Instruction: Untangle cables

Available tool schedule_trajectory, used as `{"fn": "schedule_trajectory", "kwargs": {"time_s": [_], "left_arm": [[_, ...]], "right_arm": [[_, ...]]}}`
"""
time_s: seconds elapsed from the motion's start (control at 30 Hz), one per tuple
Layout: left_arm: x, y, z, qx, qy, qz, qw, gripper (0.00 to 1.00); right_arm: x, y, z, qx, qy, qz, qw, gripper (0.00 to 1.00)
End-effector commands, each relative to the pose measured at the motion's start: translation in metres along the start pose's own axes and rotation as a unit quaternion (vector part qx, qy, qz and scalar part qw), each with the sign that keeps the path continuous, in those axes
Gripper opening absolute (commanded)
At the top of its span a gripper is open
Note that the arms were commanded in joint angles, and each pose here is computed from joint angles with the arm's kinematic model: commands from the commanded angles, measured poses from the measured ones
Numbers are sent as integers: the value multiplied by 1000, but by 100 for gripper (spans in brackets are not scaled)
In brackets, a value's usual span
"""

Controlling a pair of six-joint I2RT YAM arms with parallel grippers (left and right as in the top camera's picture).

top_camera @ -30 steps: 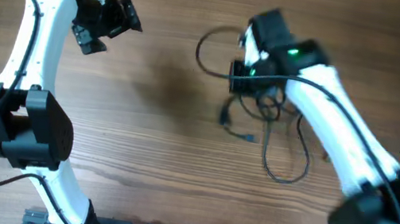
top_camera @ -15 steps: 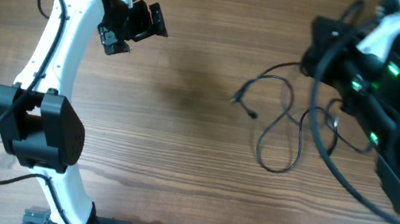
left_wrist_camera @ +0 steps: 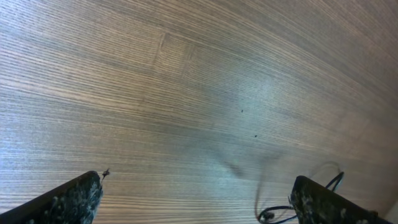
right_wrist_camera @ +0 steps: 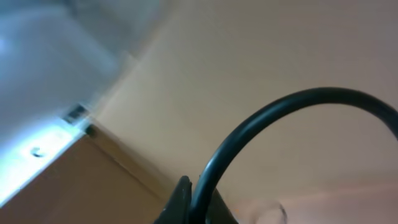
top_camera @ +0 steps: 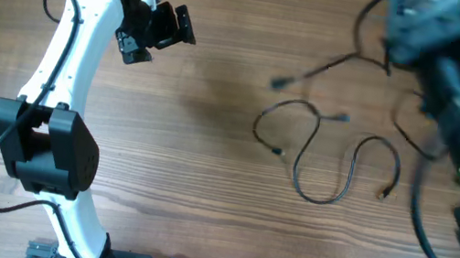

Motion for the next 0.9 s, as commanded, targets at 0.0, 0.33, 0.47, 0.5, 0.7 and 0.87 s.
{"fn": "schedule_trajectory", "kwargs": {"time_s": [0.0, 0.33, 0.47, 0.5, 0.7, 0.87], "left_arm": [[-3, -3, -2, 1, -2, 2, 1000, 100], [-12, -5, -5, 6, -33, -5, 999, 100], [-11, -5, -7, 11, -39, -2, 999, 100], [-11, -5, -7, 11, -39, -2, 999, 100], [-16, -7, -6, 6, -44, -5, 999, 100], [-17, -6, -6, 4, -45, -7, 999, 100]], "right_arm": [[28, 35, 29, -65, 73, 39, 994, 4], [23, -3, -12, 50, 129, 87, 987, 5], [66, 16, 29, -80, 197, 161, 964, 5], [76, 24, 42, -128, 223, 172, 951, 5], [34, 5, 32, -99, 268, 49, 957, 5], [-23, -11, -18, 53, 120, -52, 990, 5]]}}
Point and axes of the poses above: each gripper's point midway between its finger pads, its own y axis back along the fingers, its own x axis along the line the jaws close on, z = x × y, the point moved 5 cm from there along y, back along the fingers, and after that the axes turned 11 degrees about -y, right-handed, at the moved point
